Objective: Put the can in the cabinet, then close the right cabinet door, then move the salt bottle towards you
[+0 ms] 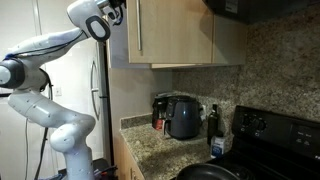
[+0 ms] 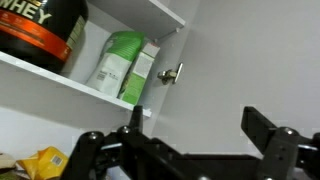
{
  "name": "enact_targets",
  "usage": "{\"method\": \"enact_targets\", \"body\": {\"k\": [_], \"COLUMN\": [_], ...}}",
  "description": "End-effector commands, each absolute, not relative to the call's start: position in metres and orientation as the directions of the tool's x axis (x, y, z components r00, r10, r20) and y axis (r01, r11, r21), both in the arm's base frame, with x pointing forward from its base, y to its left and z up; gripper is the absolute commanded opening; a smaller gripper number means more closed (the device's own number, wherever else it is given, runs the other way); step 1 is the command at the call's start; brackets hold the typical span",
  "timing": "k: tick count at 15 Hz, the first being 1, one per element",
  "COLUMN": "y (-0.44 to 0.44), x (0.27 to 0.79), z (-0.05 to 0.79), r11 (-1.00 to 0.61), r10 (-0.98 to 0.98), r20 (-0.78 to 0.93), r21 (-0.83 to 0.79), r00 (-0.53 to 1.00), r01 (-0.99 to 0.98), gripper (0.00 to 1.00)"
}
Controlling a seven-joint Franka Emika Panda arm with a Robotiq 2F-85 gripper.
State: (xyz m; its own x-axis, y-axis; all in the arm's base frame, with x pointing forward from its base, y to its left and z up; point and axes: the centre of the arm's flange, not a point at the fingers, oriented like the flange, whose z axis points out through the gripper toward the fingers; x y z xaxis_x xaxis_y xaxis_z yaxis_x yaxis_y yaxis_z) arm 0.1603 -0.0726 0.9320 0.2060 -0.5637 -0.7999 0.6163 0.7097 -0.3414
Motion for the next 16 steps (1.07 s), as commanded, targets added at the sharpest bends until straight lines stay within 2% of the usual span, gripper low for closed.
{"method": "enact_targets", "body": {"k": [1,12,14,16], "y": [-0.067,-0.093,-0.095,-0.090], "x": [0.165,0.140,0.133,0.134], "z": [0.949,0.942,0.939,0.932], "r11": [0.646,0.310,0.247,0.285], "r10": [-0.500,-0.413,-0.418,-0.478], "r20": [-0.847,-0.887,-0.873,-0.793], "r21": [-0.224,0.074,0.156,0.266], "r00": [0.183,0.205,0.251,0.377], "r01": [0.730,0.948,0.956,0.921], "gripper": [1.00,1.00,1.00,1.00]}}
